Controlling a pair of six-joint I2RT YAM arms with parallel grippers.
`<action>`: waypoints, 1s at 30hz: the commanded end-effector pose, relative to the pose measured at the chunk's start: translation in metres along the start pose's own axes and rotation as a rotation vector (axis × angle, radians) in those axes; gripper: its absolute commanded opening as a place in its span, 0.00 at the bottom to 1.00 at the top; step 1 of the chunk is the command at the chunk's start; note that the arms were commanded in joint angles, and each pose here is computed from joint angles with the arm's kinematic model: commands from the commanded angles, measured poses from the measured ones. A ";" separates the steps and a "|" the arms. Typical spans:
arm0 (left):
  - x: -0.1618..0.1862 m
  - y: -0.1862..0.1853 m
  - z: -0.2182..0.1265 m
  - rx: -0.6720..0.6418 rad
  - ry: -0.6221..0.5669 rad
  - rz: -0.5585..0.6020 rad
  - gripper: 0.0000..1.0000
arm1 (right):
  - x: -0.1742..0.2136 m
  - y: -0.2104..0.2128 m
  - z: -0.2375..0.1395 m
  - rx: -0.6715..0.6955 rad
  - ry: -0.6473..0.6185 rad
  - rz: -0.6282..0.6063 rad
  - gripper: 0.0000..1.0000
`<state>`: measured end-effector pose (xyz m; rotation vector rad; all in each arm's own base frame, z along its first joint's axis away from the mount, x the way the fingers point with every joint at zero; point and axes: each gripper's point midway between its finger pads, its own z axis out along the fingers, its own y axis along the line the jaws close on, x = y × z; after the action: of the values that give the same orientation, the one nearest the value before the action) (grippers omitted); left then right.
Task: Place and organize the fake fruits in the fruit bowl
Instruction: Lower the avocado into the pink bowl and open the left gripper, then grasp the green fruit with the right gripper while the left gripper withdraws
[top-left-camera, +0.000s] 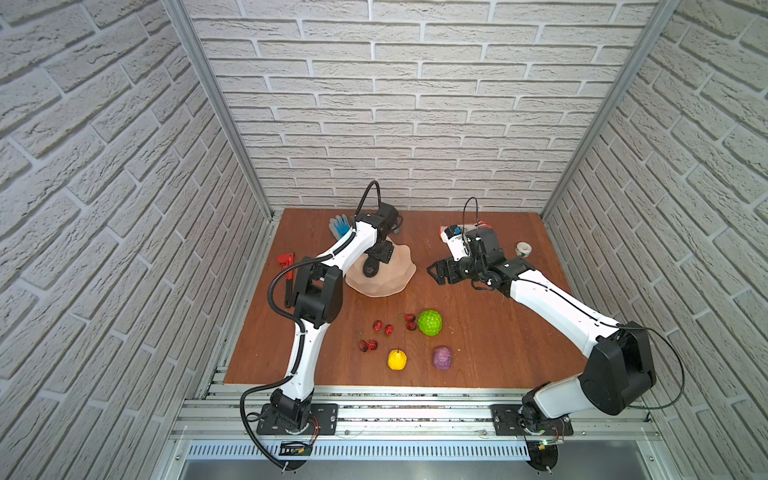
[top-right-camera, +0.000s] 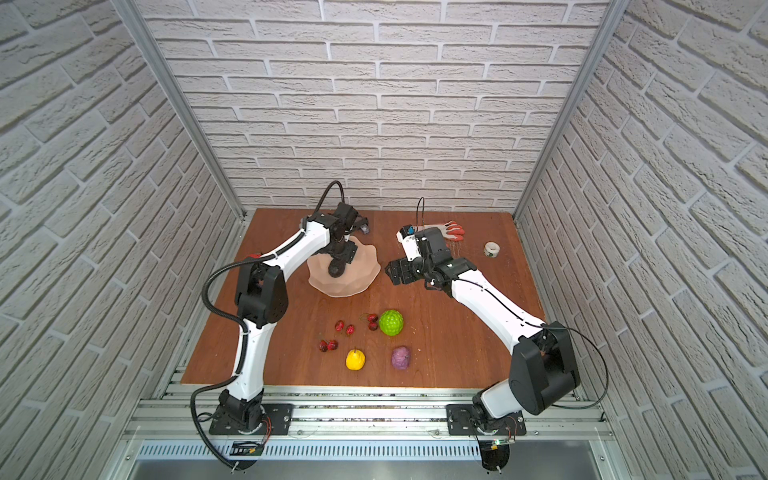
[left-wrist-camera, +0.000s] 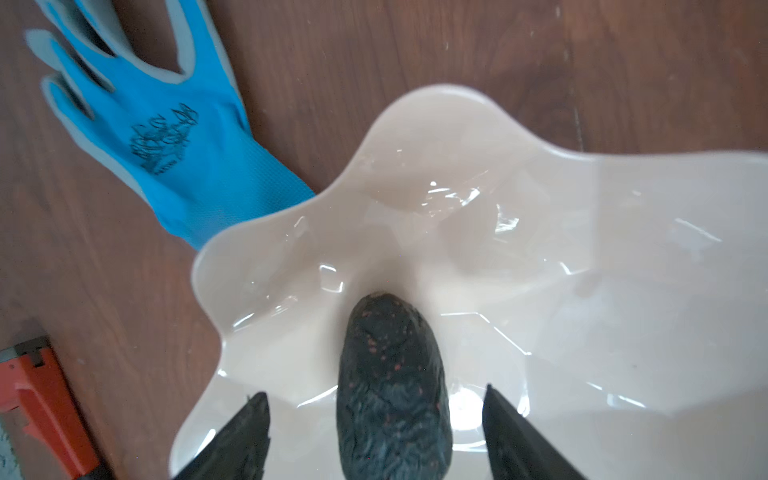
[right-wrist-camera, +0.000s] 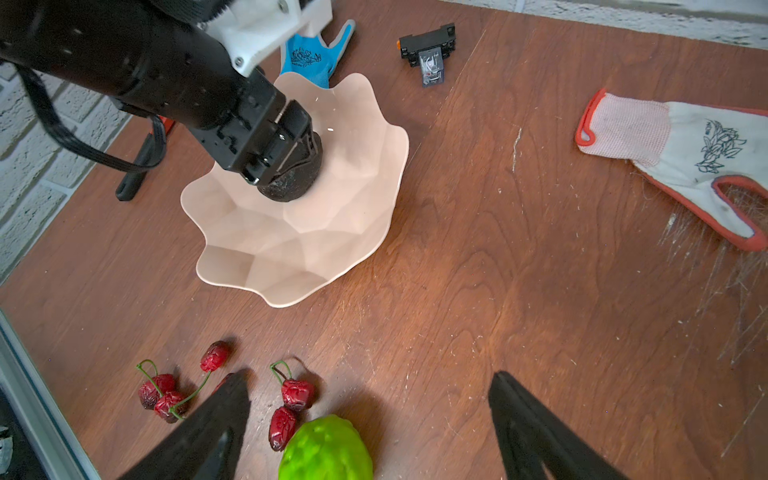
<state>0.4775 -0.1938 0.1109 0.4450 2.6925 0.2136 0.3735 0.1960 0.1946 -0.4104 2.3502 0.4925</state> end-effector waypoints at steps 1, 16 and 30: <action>0.001 0.010 -0.033 -0.014 -0.040 -0.007 0.80 | 0.007 0.002 -0.003 0.024 0.053 -0.018 0.91; 0.076 0.018 -0.093 0.139 -0.121 -0.281 0.79 | 0.097 0.018 0.004 0.120 0.419 -0.187 0.92; 0.095 0.059 -0.112 0.125 -0.183 -0.403 0.79 | 0.136 0.031 0.045 0.166 0.573 -0.216 0.93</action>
<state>0.3639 -0.1184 0.1820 -0.0194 2.5944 -0.0748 0.2854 0.2224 0.0743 -0.8364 2.8193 0.1044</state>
